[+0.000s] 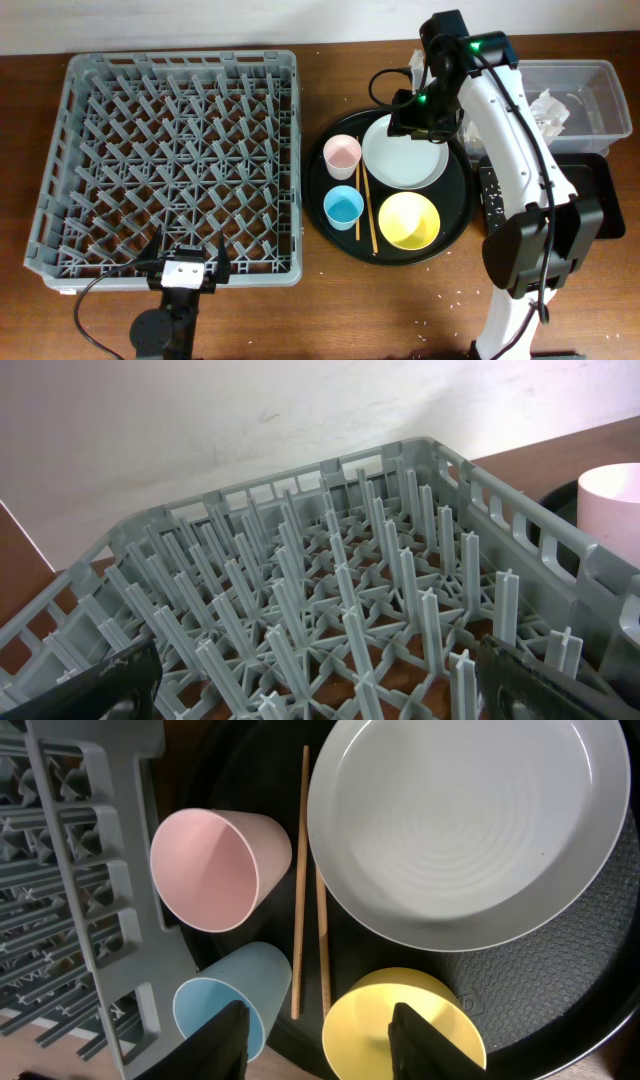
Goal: Sort waste into correct bins and load items into the dishwasher rack
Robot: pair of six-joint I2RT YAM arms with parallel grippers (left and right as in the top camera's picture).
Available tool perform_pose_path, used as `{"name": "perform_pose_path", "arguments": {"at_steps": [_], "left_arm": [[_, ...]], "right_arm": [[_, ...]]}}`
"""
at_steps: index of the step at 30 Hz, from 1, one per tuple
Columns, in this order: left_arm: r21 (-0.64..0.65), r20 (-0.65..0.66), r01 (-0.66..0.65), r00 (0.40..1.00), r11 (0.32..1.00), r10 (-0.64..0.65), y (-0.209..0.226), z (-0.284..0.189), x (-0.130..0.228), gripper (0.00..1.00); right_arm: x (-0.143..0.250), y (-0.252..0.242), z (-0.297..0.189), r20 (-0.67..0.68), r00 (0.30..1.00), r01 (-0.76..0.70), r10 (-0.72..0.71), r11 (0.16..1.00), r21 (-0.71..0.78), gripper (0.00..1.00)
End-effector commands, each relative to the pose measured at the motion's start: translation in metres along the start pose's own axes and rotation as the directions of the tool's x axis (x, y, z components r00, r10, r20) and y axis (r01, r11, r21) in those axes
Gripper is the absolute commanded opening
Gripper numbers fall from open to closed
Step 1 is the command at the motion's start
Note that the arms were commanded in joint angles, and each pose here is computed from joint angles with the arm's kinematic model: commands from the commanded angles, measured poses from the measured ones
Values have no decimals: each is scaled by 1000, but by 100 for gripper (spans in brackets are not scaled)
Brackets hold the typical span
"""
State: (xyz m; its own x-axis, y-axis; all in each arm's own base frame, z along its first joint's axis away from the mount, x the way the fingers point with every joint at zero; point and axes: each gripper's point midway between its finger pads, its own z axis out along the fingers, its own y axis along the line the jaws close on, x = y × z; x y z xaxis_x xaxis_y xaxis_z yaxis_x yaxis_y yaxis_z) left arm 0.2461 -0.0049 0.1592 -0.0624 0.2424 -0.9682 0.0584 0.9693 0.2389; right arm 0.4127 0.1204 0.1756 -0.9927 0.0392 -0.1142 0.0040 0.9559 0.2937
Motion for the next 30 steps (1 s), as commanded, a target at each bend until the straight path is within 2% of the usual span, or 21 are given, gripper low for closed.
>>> {"name": "perform_pose_path", "arguments": {"at_steps": [1,3,5,11,30], "left_arm": [[6,0,-15,1000,1000,15,-1,0,2,100],[6,0,-15,1000,1000,15,-1,0,2,100],[6,0,-15,1000,1000,15,-1,0,2,100],[6,0,-15,1000,1000,15,-1,0,2,100],[6,0,-15,1000,1000,15,-1,0,2,100]], "right_arm": [[0,6,-6,13,1000,22,-21,1000,-13,51],[0,6,-6,11,1000,21,-21,1000,-12,54],[1,6,-6,9,1000,20,-20,1000,-12,65],[1,6,-6,9,1000,21,-20,1000,-12,76],[-3,33,9,28,995,93,-92,995,-29,81]]}}
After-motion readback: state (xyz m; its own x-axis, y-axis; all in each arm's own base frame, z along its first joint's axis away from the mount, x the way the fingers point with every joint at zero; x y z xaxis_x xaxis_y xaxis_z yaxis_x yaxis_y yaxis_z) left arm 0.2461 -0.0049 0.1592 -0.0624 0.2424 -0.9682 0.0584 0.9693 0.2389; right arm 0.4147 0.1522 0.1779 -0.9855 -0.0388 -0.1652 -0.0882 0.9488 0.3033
